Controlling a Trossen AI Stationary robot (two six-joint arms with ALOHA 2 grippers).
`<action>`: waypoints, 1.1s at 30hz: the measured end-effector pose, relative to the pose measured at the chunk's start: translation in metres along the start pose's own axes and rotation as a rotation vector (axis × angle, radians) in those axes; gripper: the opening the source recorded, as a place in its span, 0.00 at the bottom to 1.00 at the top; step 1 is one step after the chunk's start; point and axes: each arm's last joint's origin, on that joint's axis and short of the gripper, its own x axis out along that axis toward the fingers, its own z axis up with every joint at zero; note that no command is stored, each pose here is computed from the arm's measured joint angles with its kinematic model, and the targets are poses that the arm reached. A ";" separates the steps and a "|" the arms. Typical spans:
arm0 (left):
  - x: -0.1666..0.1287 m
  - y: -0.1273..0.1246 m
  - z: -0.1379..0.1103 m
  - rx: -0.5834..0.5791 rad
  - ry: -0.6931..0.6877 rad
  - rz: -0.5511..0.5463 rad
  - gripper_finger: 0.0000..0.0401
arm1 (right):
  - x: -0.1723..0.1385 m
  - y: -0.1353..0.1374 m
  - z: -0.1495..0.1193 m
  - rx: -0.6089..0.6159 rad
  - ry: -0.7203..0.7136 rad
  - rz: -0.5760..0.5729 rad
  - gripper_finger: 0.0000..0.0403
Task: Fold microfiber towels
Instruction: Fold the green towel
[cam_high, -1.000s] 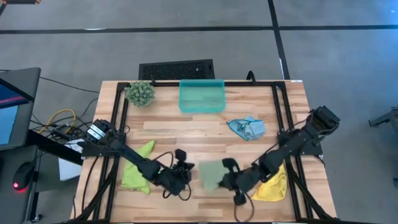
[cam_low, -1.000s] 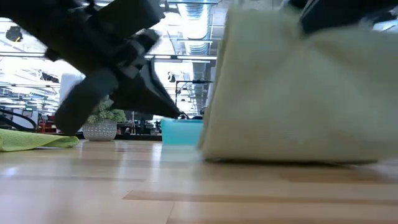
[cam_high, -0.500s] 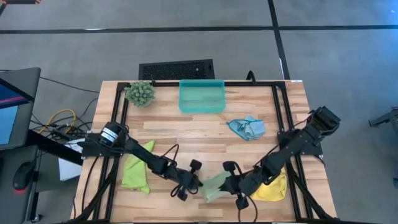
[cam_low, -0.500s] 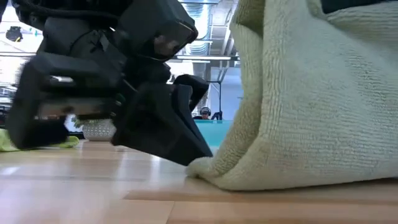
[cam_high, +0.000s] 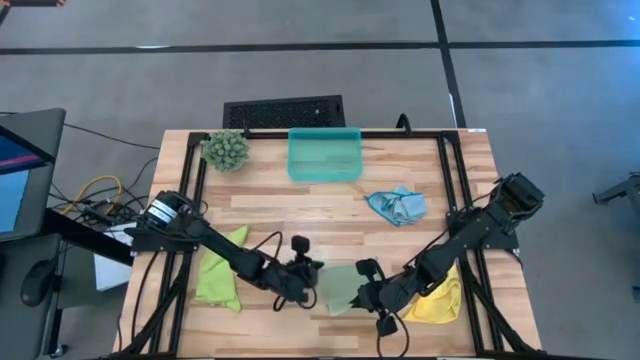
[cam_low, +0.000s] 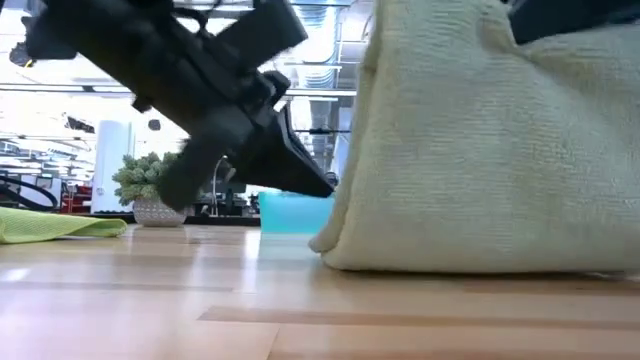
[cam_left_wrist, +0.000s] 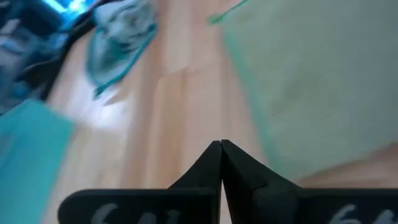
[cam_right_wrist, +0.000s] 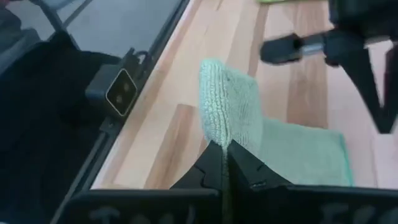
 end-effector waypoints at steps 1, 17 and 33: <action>-0.001 -0.002 0.001 -0.004 -0.014 -0.046 0.00 | 0.002 -0.002 -0.002 0.000 0.014 -0.005 0.05; -0.008 -0.009 -0.011 0.069 0.082 0.072 0.00 | 0.035 -0.050 -0.014 0.160 0.113 -0.032 0.06; -0.001 -0.005 -0.011 -0.018 0.090 -0.137 0.00 | 0.032 -0.078 -0.013 0.278 0.099 -0.137 0.06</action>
